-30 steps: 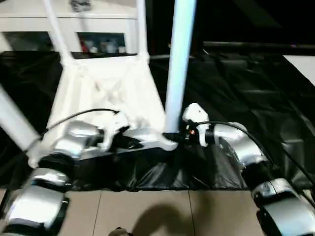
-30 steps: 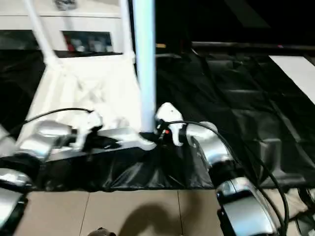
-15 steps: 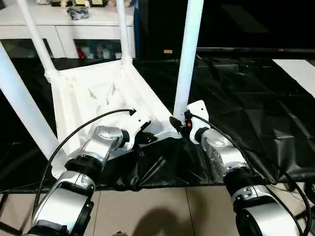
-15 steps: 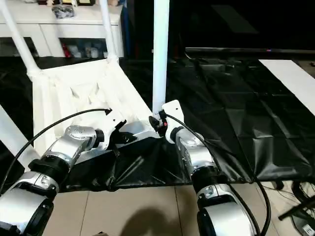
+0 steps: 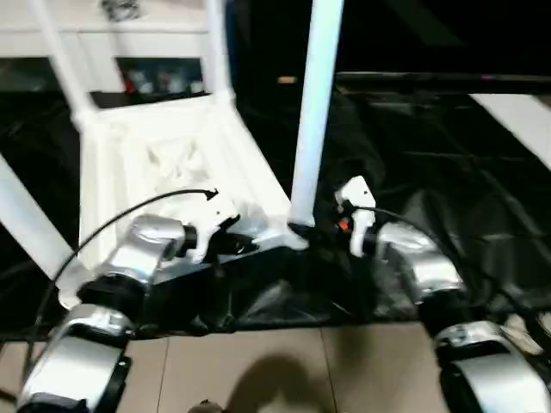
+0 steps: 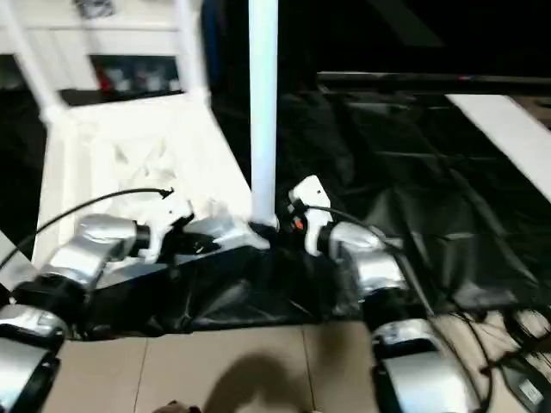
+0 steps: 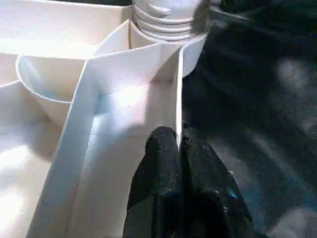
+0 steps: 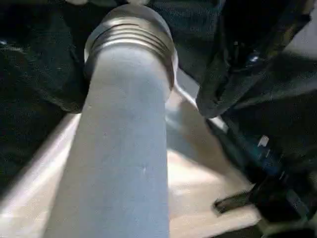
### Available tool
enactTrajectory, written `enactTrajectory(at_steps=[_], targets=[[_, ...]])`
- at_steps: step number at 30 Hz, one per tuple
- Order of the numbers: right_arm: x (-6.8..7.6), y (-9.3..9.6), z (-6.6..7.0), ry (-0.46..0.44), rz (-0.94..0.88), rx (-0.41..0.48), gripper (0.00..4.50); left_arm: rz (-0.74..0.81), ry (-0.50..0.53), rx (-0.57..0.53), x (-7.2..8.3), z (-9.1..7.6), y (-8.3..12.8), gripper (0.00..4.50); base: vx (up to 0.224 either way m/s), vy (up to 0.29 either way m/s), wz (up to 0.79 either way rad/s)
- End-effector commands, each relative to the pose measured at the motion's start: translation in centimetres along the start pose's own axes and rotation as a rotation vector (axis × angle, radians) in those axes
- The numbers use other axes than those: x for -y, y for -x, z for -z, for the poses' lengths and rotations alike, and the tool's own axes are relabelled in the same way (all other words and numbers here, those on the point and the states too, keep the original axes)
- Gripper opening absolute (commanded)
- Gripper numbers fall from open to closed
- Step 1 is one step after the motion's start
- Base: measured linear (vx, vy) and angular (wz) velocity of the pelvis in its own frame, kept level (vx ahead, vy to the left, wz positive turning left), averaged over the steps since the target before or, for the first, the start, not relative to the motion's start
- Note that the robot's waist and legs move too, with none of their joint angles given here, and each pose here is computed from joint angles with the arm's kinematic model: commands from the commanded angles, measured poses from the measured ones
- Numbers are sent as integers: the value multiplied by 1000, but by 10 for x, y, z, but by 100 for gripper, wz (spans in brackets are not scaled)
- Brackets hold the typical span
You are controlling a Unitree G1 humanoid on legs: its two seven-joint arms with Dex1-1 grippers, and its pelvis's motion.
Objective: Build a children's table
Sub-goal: Rotate leg to tighten
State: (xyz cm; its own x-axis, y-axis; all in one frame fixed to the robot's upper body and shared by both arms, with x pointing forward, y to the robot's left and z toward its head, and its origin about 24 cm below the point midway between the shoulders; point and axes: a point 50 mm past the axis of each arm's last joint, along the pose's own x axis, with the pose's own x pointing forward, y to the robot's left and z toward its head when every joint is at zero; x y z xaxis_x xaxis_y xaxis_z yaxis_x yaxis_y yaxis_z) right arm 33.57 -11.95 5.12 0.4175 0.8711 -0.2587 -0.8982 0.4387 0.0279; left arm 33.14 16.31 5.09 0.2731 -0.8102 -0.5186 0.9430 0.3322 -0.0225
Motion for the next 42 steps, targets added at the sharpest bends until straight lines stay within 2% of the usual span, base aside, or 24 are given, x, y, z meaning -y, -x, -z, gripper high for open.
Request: enactTrajectory(at_steps=[1, 6, 11, 14, 16, 18, 24, 30, 34, 38, 39, 41, 42], targets=[[-4, -2, -2, 58, -94, -41, 396, 86, -75, 110, 5, -21, -3, 0, 73, -50, 8], [-1, 6, -10, 106, -173, -40, 396, 149, -103, 90, 8, -21, 7, 0, 72, -26, 3], [-4, 5, -10, 129, -213, -62, 396, 170, -107, 83, 10, -19, 10, 0, 10, 1, 0], [-5, 4, -11, 127, -226, -57, 363, 183, -107, 83, 12, -19, 10, 0, 0, 0, 0], [-5, 3, -11, 122, -231, -47, 363, 188, -108, 84, 13, -20, 11, 0, 0, 0, 0], [-6, 3, -13, 115, -246, -34, 331, 197, -108, 82, 13, -19, 12, 0, 0, 0, 0], [-7, 3, -12, 115, -271, -42, 280, 201, -104, 59, 12, -18, 13, 0, 0, 0, 0], [-10, -1, -6, 119, -278, -68, 267, 176, -90, 43, 9, -16, 12, 0, 0, 0, 0], [-10, -3, -1, 105, -235, -78, 266, 121, -78, 21, 4, -14, 10, 0, 0, 0, 0], [-9, -11, 4, 52, -79, -54, 265, 2, -41, 16, -1, -19, -2, 0, 0, 0, 0], [-11, -20, 8, 0, 27, -26, 265, -47, -13, 30, -2, -24, -15, 0, 0, 0, 0], [-11, -22, 8, -10, 47, -20, 265, -54, -8, 33, -1, -26, -17, 0, 0, 0, 0], [-18, -37, 11, -84, 163, 14, 265, -107, 22, 54, 1, -33, -36, 0, 0, 0, 0]])
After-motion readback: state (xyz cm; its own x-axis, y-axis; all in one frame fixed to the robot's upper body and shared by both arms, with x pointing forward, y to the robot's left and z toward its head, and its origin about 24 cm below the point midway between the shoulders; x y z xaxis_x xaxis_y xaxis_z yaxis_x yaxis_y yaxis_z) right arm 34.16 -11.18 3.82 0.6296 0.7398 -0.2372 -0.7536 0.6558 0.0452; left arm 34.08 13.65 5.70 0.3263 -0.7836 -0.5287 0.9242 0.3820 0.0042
